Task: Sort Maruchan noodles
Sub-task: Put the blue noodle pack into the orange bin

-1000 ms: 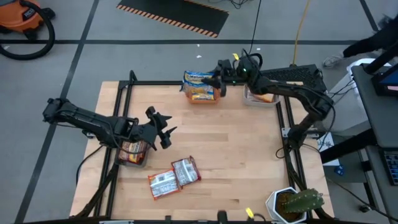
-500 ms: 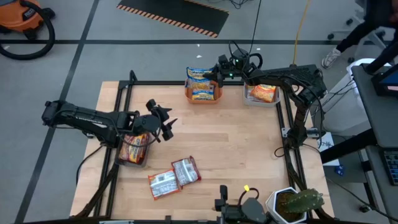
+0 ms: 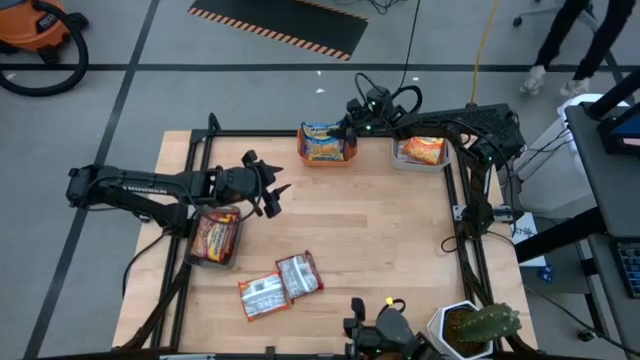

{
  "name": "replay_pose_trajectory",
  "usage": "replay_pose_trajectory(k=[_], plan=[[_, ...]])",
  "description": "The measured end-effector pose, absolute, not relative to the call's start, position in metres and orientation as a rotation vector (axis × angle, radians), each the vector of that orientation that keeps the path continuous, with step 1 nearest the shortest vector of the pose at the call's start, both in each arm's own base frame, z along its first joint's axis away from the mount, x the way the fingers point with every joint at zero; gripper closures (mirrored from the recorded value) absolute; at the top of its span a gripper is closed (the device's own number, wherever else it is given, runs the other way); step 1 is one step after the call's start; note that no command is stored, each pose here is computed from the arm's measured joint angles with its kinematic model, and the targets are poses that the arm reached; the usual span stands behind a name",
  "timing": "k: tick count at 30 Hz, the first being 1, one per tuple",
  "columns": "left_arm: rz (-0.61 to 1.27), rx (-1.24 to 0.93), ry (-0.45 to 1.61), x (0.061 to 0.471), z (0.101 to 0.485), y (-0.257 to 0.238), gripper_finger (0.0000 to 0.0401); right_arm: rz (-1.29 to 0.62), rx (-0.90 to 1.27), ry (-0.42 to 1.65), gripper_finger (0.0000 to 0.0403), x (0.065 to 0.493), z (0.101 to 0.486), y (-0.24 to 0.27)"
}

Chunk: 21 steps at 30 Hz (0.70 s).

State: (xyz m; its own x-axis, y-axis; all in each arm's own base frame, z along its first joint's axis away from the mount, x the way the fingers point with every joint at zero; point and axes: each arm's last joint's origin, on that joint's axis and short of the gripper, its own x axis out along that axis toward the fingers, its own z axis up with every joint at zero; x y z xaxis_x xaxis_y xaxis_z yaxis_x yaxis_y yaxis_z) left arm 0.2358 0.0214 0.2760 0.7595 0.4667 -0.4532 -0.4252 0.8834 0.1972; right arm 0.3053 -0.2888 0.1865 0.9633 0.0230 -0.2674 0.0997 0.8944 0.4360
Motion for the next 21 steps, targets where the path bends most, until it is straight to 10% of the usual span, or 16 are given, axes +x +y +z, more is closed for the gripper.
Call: replay_pose_trajectory(k=[21], plan=[[0.431, 0.037, 0.451, 0.2394, 0.281, 0.0213, 0.0157, -0.173, 0.433, 0.373, 0.0264, 0.3012, 0.1761, -0.2897]])
